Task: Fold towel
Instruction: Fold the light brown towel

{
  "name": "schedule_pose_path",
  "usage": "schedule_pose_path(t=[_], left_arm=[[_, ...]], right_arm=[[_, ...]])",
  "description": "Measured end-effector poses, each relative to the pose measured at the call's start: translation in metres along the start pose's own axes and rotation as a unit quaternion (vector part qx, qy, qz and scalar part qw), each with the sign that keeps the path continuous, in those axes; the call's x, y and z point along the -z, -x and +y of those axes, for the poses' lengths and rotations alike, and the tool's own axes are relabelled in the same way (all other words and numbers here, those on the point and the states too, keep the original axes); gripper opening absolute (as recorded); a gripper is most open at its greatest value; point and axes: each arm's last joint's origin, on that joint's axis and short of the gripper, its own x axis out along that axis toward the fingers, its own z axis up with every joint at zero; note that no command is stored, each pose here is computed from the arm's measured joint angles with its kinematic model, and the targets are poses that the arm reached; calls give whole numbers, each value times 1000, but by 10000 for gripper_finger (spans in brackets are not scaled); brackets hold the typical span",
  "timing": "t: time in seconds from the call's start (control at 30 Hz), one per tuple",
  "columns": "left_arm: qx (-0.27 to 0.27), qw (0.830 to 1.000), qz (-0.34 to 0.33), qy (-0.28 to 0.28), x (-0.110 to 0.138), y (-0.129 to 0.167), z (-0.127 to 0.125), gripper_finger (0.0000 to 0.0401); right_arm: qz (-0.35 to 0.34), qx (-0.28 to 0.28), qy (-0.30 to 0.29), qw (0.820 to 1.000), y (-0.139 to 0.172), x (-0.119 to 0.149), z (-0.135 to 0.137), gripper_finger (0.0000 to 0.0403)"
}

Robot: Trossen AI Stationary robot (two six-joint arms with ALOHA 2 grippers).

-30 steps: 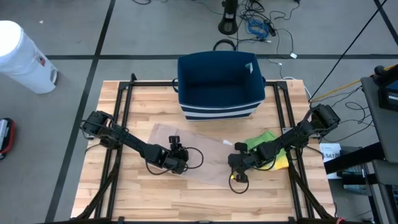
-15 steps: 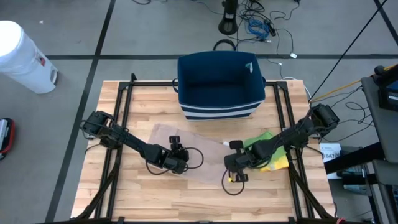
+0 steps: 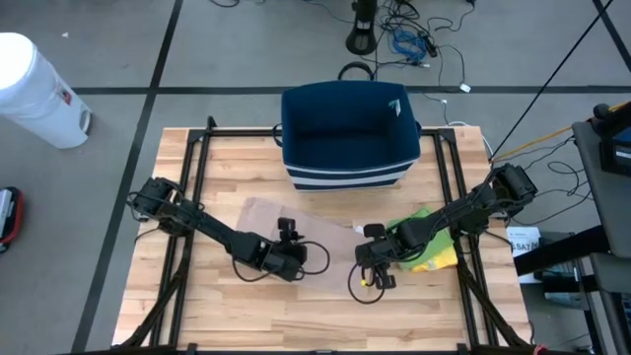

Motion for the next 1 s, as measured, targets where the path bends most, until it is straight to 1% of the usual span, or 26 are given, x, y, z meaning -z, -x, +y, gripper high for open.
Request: schedule_pose_path(t=[0.07,0.1,0.23,0.3,0.43,0.57,0.67,0.77,0.8,0.87,0.93,1.0], left_arm=[[6,1000,-27,5,-6,0,0,172],[19,999,-46,11,-11,0,0,172],[100,986,-125,36,-27,-6,-1,172],[116,981,-148,37,-30,-13,-4,172],[113,984,-137,29,-24,-30,-7,172],[105,987,-111,55,-17,-50,-3,172],[99,985,-123,74,-19,-54,2,172],[97,981,-143,82,-22,-54,5,172],[103,980,-149,79,-23,-54,5,172],[130,977,-157,65,-24,-54,3,172],[159,975,-149,53,-22,-53,1,172],[168,976,-132,45,-19,-53,-2,172]], right_arm=[[0,0,0,1000,0,0,1,2],[0,0,0,1000,0,0,1,2],[0,0,0,1000,-1,0,1,2],[5,2,-2,1000,-4,0,0,2],[28,6,-2,1000,-19,2,0,2],[50,11,0,999,-32,5,0,2],[52,10,1,999,-34,5,0,2],[52,9,4,999,-34,4,0,2],[51,9,5,999,-34,4,0,2],[51,9,7,999,-34,4,0,2],[52,11,9,999,-32,5,-1,2],[55,13,9,998,-31,6,-1,2]])
